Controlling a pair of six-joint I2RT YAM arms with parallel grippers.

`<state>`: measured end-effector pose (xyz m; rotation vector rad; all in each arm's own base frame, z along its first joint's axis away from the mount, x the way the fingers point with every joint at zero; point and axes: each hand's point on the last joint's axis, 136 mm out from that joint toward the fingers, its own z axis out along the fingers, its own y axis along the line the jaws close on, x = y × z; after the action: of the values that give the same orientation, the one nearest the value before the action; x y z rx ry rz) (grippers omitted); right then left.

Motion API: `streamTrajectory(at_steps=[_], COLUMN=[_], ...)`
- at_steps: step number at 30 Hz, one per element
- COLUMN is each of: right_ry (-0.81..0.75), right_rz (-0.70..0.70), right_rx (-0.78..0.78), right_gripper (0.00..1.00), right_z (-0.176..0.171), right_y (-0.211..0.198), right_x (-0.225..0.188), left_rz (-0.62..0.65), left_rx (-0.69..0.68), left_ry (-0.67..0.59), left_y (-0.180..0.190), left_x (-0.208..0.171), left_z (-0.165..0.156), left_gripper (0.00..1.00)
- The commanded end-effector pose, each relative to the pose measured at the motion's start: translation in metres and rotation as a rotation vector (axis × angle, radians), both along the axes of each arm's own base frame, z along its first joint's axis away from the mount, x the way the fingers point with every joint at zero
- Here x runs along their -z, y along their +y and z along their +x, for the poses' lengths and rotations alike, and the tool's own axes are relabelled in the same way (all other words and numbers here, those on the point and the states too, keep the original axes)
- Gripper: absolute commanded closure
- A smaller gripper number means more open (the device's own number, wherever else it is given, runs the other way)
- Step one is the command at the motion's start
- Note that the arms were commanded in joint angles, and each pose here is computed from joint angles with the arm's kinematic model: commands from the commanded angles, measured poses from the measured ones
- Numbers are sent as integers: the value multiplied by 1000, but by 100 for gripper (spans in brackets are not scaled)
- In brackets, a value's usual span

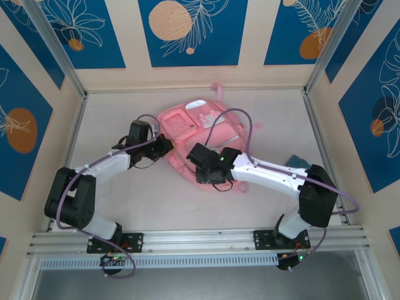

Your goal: Pack the student bag

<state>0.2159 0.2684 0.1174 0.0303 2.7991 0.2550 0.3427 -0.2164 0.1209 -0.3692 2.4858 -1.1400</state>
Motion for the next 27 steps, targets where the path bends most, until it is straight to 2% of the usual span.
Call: streamTrajectory(at_steps=[1,6,9,14,20,27], right_ry=[7,-21,-52,-98,-105,-80], right_rz=[-73,-97,-122,-214,-231,-236], right_rx=[63,97,116,103,57,26], right_gripper=[65,63,63,55,45,45], right_z=[10,45,60,40,-3,-3], right_y=[-29,-65,-80,-89,-65,-18], right_x=[18,28,17,-10,-22,-7], left_rz=[-34,-41,-44,-6,6,5], left_rx=[111,153,181,208,216,213], left_ry=[10,43,53,66,68,67], left_y=[-26,-49,-65,-73,-74,-74], left_x=[-5,6,9,17,18,15], left_z=[-28,-49,-57,-60,-59,-58], left_gripper=[98,98,98,97,97,96])
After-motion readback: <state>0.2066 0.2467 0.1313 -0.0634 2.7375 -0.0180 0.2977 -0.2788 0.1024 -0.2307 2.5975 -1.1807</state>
